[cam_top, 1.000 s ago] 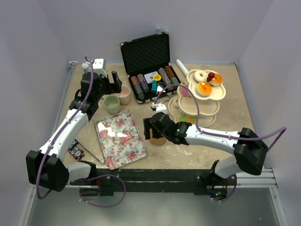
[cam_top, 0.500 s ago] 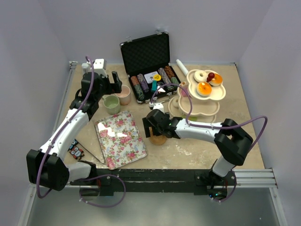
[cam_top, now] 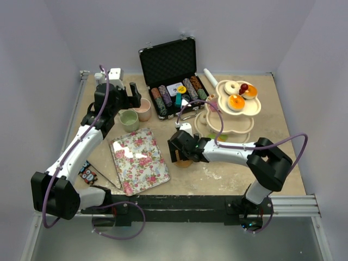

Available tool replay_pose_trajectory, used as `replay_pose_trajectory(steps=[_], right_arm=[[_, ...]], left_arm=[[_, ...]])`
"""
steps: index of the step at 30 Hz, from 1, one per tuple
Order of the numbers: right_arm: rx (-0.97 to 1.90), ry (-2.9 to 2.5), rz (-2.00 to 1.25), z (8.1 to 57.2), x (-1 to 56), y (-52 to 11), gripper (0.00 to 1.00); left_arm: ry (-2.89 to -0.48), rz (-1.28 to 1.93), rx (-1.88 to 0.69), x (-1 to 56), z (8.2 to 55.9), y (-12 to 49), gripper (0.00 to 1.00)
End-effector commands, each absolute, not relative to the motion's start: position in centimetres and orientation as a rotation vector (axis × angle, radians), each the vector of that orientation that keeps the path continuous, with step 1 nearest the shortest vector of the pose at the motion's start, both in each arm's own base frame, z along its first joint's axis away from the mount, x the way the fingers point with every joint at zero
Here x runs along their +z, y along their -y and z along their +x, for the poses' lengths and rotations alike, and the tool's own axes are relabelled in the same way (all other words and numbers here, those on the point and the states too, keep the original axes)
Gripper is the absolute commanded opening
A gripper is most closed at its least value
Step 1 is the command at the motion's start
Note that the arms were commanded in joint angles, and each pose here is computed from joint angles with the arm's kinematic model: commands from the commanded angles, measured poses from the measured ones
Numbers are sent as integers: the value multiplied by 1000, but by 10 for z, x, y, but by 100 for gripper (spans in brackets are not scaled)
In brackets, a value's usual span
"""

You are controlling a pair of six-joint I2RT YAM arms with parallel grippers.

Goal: Serve the afternoon tea

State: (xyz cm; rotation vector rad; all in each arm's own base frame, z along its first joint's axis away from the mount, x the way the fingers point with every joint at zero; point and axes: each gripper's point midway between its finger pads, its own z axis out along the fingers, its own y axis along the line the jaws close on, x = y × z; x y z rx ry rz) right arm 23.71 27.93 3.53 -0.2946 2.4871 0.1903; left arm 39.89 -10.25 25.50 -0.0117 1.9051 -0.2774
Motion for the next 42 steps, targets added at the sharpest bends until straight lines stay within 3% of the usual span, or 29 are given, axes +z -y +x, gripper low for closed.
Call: replay_pose_trajectory(steps=[1, 13, 20, 27, 42], right_arm=[[215, -2484, -275, 229, 38, -283, 98], [327, -2475, -253, 217, 50, -288, 98], [506, -2450, -250, 205, 70, -299, 92], [432, -2512, -193, 194, 50, -276, 98], [921, -2353, 59, 195, 74, -264, 92]], left_arm=[[-1892, 3, -289, 257, 401, 107, 99], [-1891, 4, -293, 257, 401, 107, 99], [-1890, 5, -295, 258, 400, 107, 99], [-1893, 6, -298, 257, 400, 108, 99], [-1918, 97, -324, 250, 386, 143, 92]])
